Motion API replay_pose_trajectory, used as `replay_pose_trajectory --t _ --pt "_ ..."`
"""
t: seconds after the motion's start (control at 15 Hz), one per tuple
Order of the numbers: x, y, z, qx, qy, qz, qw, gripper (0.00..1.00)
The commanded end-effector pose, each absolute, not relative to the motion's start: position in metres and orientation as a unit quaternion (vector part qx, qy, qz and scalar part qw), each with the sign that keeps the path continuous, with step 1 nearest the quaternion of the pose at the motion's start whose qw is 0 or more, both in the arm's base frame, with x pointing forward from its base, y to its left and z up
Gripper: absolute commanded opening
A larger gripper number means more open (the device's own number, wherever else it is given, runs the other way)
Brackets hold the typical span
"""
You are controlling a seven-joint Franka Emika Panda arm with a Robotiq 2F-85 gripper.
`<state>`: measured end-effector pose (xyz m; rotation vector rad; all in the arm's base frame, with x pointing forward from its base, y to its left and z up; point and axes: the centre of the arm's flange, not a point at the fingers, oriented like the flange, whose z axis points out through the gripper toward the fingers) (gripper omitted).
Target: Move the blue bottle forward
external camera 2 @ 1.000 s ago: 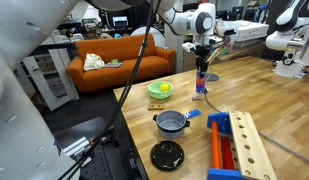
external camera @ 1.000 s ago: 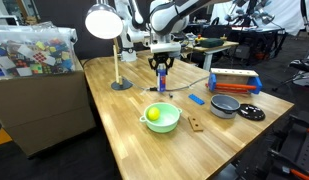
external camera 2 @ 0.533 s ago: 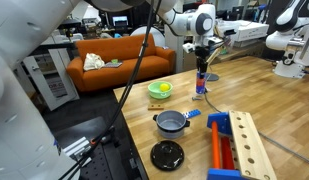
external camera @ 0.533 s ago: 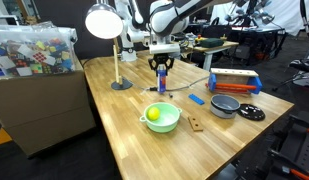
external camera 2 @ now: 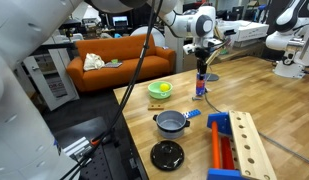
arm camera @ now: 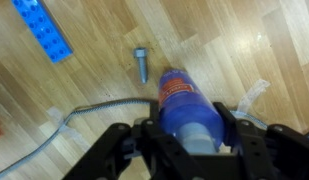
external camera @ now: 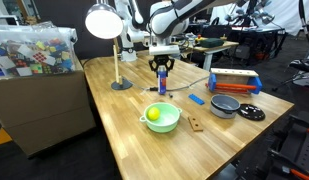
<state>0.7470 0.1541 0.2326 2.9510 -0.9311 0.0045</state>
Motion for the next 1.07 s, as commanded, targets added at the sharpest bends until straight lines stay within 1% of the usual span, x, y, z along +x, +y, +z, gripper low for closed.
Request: replay_pose_trajectory --t 0.0,0.4,0.47,0.93,1.0 --pt "0.748 0.153 0.246 0.934 -0.356 -0.018 0.008 0.30" --pt "0.743 0.148 0.269 0.902 -0.429 -0.030 -0.022 0.30" --pt "0.749 0.153 0.256 0.913 -0.408 -0.017 -0.010 0.55" --pt "0.749 0.151 0.259 0.907 -0.422 -0.018 -0.014 0.55" --pt "0.749 0.151 0.259 0.906 -0.422 -0.018 -0.014 0.30"
